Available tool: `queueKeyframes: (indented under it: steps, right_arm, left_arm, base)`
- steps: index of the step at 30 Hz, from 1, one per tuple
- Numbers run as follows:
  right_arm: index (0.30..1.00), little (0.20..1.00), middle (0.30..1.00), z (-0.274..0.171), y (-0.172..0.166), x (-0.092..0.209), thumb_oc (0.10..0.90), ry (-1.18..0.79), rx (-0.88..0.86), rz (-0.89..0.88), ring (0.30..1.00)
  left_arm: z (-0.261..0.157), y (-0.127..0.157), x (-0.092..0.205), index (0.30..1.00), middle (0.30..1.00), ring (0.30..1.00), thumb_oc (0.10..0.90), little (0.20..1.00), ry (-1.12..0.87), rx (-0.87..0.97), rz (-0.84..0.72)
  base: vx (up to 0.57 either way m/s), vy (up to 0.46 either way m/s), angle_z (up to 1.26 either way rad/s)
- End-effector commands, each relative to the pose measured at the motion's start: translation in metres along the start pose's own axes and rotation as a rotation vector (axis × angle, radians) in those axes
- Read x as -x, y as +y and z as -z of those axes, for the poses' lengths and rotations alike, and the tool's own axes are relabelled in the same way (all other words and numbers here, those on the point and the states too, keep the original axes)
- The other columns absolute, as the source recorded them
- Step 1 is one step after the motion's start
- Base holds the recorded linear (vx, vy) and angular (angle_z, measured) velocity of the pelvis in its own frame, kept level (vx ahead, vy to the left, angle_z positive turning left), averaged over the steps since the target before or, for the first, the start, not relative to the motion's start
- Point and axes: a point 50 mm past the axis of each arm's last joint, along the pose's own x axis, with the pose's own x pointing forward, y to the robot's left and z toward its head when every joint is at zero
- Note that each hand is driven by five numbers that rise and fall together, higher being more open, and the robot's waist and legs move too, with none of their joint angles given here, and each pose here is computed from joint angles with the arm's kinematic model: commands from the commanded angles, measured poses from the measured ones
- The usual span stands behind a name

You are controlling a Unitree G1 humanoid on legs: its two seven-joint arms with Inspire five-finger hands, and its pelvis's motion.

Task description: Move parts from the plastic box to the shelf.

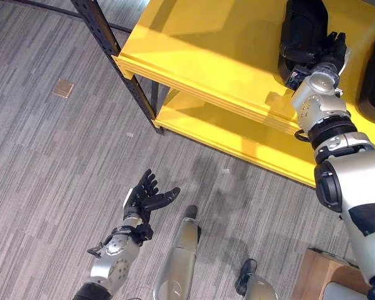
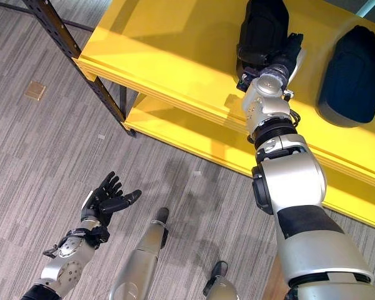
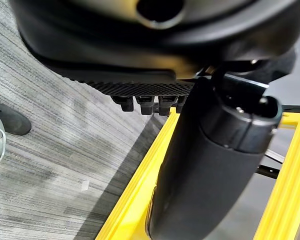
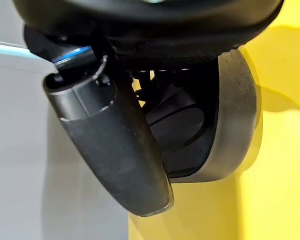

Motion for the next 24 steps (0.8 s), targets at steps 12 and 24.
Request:
queueKeyframes:
  steps: [12, 24]
  right_arm:
    - [1.0, 1.0, 1.0, -0.037, -0.016, -0.008, 0.9, -0.12, -0.105, 0.07, 1.0]
    - [1.0, 1.0, 1.0, -0.04, -0.006, -0.004, 0.9, -0.141, -0.092, 0.029, 1.0]
  left_arm:
    - [-0.035, -0.004, 0.0, 1.0, 1.0, 1.0, 0.9, 1.0, -0.172, -0.018, 0.053]
    - [-0.036, -0.004, -0.001, 1.0, 1.0, 1.0, 0.9, 1.0, -0.175, -0.018, 0.051]
  base:
    - [0.0, -0.003, 0.0]
    - [-0.01, 0.005, 0.0]
